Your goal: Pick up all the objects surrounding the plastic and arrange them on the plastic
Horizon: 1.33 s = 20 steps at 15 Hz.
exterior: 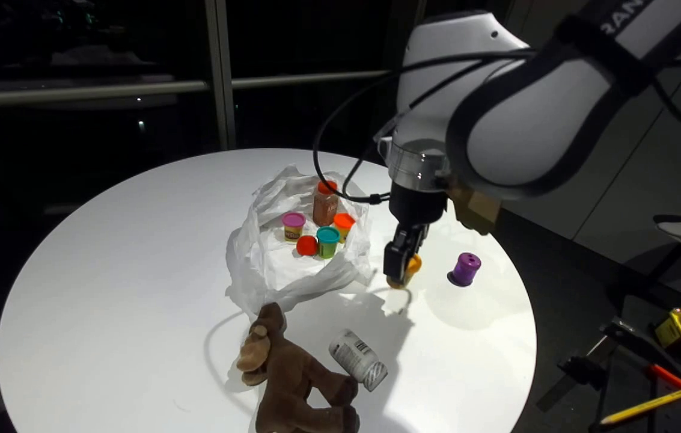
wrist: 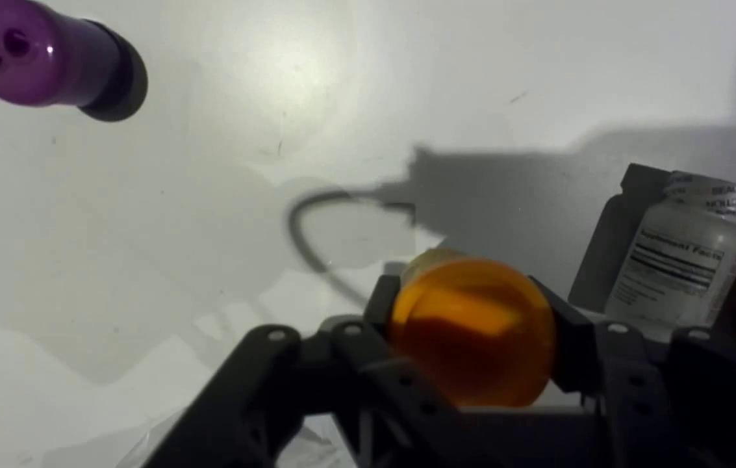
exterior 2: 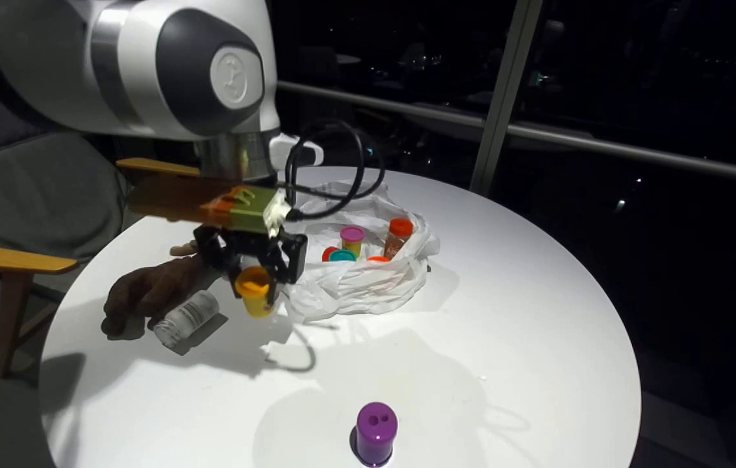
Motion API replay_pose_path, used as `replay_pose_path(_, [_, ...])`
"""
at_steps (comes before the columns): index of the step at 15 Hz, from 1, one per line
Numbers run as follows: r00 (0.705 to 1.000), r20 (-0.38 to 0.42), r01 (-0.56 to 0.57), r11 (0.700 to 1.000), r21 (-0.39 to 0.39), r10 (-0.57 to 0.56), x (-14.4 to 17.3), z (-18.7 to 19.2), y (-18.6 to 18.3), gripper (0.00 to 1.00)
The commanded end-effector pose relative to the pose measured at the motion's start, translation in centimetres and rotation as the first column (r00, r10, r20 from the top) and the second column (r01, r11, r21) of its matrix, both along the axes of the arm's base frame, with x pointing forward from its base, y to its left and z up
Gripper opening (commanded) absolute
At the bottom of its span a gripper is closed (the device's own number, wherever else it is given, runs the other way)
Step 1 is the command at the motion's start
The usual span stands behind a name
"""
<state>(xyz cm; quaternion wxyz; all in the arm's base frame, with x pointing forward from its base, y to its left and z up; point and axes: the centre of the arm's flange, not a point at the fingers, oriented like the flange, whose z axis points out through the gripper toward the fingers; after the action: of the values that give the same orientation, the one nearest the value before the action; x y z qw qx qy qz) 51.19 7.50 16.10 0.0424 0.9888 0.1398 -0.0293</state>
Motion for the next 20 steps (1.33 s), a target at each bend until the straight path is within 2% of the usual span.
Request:
replay_pose_path(1, [1.0, 0.024, -0.001, 1.0, -0.02, 0.001, 6.9, 3.4, 1.6, 0.23])
replay_pose_path(5, [0.999, 0.034, 0.019, 1.0, -0.011, -0.019, 13.7, 3.7, 1.0, 0.23])
replay_pose_path(10, [0.999, 0.017, 0.041, 0.999, 0.007, -0.041, 18.8, 0.3, 0.4, 0.23])
replay_pose_path(16, [0.999, 0.038, 0.035, 0.998, 0.048, -0.037, 22.1, -1.5, 2.5, 0.23])
replay_pose_path(20, [0.999, 0.048, 0.014, 0.998, 0.066, -0.017, 22.9, -2.1, 4.3, 0.23])
